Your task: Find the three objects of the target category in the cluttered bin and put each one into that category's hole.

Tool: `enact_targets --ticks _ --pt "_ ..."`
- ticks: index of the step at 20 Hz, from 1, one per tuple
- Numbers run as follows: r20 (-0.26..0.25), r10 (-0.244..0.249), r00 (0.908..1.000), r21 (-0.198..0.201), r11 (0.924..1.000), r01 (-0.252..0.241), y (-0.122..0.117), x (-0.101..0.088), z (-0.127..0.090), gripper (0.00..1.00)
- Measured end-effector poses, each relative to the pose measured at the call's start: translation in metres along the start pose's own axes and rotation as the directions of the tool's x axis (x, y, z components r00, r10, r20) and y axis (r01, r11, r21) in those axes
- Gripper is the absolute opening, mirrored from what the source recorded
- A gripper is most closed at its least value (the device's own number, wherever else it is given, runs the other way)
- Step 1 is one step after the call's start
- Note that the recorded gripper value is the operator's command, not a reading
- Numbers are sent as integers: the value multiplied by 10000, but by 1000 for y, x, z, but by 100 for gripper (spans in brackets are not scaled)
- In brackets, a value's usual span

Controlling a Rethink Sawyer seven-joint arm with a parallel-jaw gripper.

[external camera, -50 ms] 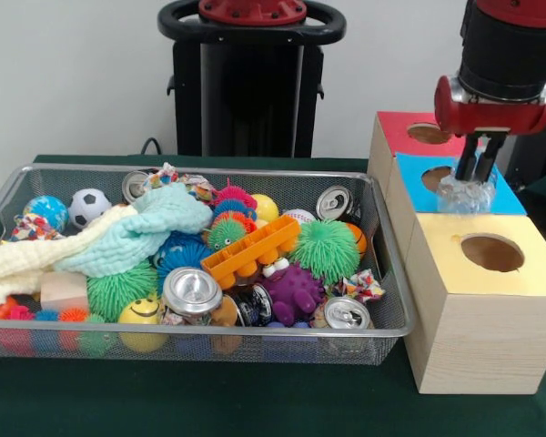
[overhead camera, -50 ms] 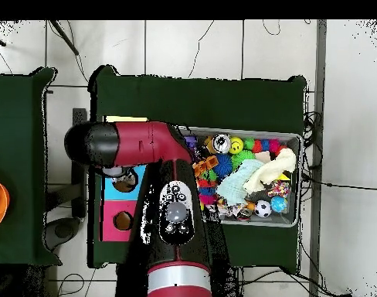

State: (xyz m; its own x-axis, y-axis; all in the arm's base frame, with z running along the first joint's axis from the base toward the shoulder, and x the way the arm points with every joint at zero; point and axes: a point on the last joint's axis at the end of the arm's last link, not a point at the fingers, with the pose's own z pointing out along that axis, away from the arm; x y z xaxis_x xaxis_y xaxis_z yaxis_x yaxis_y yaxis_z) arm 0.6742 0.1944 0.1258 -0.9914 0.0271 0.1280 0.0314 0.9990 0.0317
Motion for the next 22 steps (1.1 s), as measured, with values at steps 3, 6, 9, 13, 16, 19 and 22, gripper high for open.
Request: enact_targets --ticks 3,6,9,13,16,19,22 --pt "187 295 9994 -319 9991 -289 1 -5 0 0" --pt "107 596 9982 -573 9966 -589 -2 -8 -1 0" --pt "34 815 9967 -751 9939 -810 -5 -11 -1 0" --pt "-19 1001 9950 -892 9910 -998 -9 -13 -1 0" --pt "-30 1049 9945 -922 9902 -1047 -10 -14 -1 0" --pt "-43 1070 9942 -938 9898 -1069 -10 -13 -1 0" --pt "-55 1089 9940 -945 9895 -1089 -11 -13 -2 0"
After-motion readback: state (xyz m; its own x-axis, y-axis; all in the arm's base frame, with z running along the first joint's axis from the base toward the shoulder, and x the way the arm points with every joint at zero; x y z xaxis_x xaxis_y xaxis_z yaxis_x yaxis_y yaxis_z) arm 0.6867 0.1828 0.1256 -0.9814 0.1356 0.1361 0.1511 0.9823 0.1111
